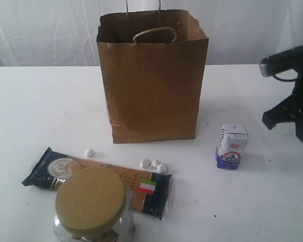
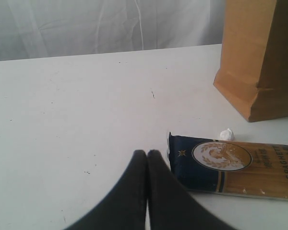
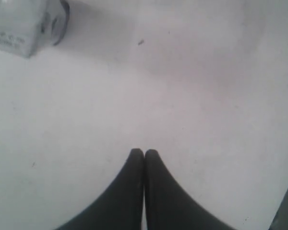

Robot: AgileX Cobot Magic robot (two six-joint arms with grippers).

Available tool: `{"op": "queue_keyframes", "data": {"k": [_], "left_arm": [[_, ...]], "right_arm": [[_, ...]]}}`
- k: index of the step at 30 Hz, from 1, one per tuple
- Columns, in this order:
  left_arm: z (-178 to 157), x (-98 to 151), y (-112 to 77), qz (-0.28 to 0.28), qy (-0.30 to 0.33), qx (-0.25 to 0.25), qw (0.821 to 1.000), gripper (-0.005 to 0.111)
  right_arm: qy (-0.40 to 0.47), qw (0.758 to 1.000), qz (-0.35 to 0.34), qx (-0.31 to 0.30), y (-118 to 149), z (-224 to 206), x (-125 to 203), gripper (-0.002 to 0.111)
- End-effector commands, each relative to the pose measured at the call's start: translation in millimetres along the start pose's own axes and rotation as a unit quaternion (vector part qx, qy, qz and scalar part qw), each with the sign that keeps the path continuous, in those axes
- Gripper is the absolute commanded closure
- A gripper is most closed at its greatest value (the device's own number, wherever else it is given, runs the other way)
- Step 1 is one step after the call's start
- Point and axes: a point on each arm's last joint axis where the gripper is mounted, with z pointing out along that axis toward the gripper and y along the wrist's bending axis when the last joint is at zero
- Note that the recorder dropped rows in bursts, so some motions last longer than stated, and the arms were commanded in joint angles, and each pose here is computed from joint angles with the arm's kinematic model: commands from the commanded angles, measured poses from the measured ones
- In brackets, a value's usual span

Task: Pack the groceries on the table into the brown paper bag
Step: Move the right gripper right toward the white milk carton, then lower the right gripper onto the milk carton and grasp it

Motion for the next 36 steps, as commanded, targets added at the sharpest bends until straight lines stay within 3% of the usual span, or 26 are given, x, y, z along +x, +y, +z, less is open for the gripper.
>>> {"op": "queue_keyframes", "data": {"k": [1,7,11,14,18,25,36], "left_arm": [[-0.1,0.6,-0.4,-0.004,-0.001,0.003,1.0,0.107],[-0.1,0.6,-0.4,-0.004,-0.001,0.003,1.0,0.107],[-0.1,0.6,-0.4,-0.004,-0.001,0.003,1.0,0.107],[-0.1,0.6,-0.4,-0.004,-0.001,0.003,1.0,0.107],[-0.1,0.6,-0.4,-0.004,-0.001,0.003,1.0,0.107],[-0.1,0.6,-0.4,-0.004,-0.001,0.003,1.0,0.107],[-0.1,0.6,-0.4,-0.004,-0.001,0.003,1.0,0.107]], "right_arm": [[0.021,1.0,0.011,-0.006,3.6,17.5,10.6,0.108],[0.013,0.998,0.007,-0.064,15.6,20.9,11.2,0.108],[-0.069,0.986,-0.023,-0.15,30.3,8.4,2.8,0.108],[-0.118,0.976,-0.054,-0.173,34.6,-1.1,-0.2,0.107],[-0.149,0.973,-0.069,-0.161,32.9,-3.1,-4.2,0.093],[-0.181,0.968,-0.054,-0.165,33.3,-4.7,-10.5,0.048],[-0.244,0.957,-0.03,-0.155,32.1,4.4,-31.4,0.046]]}}
